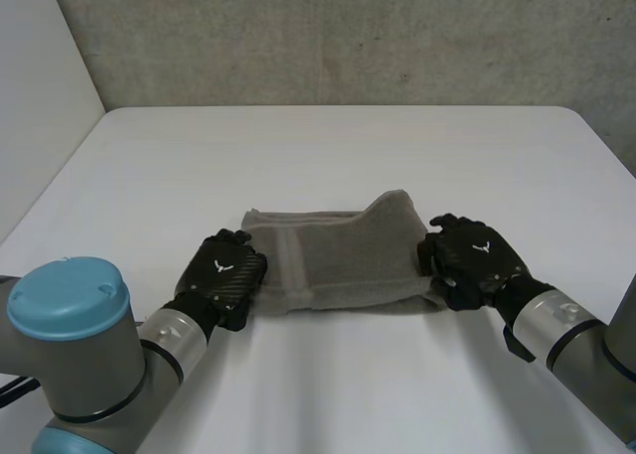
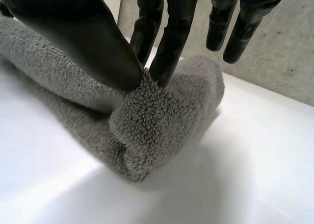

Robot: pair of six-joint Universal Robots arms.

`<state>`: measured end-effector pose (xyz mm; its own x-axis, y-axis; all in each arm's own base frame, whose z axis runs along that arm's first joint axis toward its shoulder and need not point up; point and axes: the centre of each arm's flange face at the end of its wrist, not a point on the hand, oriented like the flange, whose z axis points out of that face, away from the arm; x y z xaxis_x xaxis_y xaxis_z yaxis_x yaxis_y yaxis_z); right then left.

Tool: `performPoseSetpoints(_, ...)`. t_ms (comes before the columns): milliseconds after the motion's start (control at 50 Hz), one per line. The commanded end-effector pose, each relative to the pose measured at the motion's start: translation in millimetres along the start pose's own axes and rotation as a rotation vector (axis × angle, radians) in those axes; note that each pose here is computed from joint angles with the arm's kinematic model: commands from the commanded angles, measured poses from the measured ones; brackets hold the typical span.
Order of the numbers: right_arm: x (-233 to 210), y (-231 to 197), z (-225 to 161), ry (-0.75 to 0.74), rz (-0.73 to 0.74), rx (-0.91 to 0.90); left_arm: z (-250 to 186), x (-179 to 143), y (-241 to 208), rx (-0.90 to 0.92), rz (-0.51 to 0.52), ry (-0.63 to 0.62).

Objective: Fold the towel.

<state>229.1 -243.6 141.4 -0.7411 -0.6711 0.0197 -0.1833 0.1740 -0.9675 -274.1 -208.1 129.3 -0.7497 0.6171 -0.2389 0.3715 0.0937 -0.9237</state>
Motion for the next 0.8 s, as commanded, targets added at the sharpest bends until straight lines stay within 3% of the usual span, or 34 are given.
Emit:
performPoseSetpoints(20, -8, 13, -10, -0.021, -0.02, -0.074, 4, 4, 6, -0.002, 0.008, 0.008)
performPoseSetpoints(500, -3, 4, -27, 0.032, -0.028, -0.034, 11, -22, 4, 0.007, 0.009, -0.069)
performPoseSetpoints(800, 5, 22, -12, 0.038, -0.008, -0.05, 9, -24, 3, 0.031, 0.011, -0.081)
